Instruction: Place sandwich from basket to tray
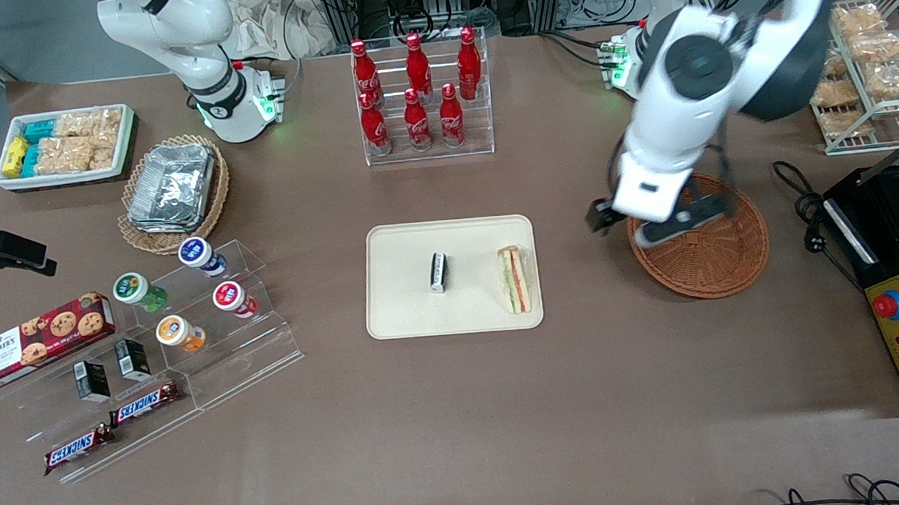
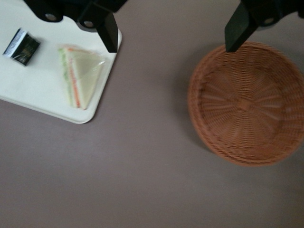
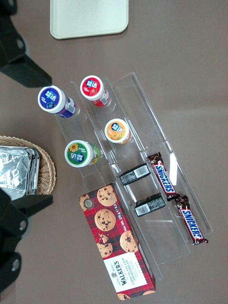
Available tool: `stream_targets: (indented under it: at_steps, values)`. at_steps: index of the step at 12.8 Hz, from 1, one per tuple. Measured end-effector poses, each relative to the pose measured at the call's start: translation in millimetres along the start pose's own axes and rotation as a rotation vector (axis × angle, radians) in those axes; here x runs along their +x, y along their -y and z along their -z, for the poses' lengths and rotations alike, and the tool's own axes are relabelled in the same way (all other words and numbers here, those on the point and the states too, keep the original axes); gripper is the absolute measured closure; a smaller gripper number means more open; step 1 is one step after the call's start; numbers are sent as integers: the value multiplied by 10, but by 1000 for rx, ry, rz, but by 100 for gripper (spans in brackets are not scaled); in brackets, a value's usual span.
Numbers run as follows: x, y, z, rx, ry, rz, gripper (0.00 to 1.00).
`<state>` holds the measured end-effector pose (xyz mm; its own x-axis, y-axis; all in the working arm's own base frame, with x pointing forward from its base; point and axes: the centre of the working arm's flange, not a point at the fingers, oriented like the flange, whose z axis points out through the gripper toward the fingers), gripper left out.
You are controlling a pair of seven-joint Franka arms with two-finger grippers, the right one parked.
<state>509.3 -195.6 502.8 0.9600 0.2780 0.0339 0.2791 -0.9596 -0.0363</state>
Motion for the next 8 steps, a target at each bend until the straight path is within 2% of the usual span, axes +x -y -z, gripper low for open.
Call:
stream_targets:
  at_steps: [2, 4, 5, 8]
  values:
    - [86, 804, 376, 0, 26, -67, 0]
    - [63, 1340, 628, 0, 64, -167, 0]
    - [73, 1516, 712, -3, 72, -215, 0]
    - [215, 1733, 934, -15, 40, -308, 0]
